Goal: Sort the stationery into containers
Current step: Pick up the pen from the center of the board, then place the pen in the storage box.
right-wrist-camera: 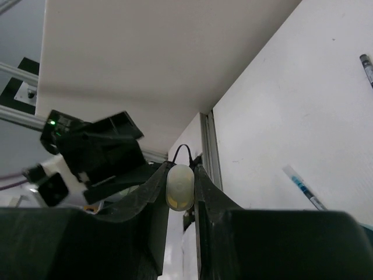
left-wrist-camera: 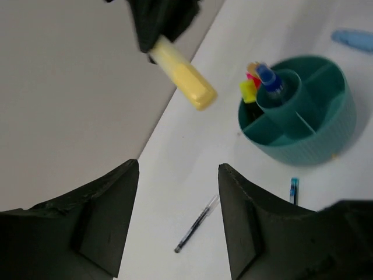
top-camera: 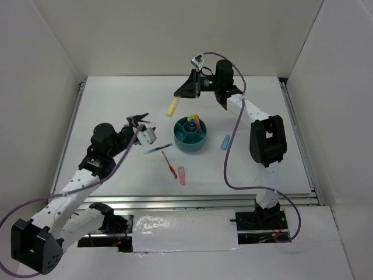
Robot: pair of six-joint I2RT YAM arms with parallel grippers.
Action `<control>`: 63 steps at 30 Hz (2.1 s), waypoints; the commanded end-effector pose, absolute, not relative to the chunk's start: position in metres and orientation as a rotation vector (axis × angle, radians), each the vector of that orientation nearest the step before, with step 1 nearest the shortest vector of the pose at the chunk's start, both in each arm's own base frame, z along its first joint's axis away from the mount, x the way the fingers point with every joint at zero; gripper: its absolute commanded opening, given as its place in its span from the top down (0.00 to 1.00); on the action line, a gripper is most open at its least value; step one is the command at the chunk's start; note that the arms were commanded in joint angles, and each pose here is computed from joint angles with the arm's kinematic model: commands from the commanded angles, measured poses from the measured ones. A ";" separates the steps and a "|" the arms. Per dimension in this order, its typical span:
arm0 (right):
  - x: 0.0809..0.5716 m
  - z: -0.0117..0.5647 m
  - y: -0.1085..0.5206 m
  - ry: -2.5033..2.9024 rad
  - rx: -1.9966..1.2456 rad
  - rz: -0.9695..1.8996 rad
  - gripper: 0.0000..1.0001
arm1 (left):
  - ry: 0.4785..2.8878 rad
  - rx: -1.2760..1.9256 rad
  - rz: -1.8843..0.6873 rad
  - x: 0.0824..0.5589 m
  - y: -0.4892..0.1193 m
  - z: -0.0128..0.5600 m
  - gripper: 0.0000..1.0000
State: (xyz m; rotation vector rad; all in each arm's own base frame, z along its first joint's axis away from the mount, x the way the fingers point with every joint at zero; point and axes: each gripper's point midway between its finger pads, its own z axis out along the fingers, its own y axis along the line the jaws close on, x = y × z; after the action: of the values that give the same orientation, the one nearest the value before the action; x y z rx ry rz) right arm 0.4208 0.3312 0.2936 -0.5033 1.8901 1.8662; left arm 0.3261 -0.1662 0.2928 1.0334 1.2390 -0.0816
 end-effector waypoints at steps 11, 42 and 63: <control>0.353 0.325 0.344 1.696 -0.995 1.938 1.00 | 0.242 1.138 0.498 0.279 -0.194 0.308 0.25; 0.330 0.308 0.362 1.763 -1.039 2.028 1.00 | -0.067 1.064 0.574 0.231 -0.208 0.353 0.27; 0.321 0.305 0.368 1.777 -1.056 2.052 0.98 | -0.185 1.122 0.585 0.232 -0.225 0.352 0.53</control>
State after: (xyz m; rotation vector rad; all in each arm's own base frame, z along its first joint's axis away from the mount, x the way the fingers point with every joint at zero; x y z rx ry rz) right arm 0.3308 0.3631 0.2901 -0.9871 1.8367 2.0648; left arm 0.2771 -0.2336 0.2533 1.3882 0.1842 0.3681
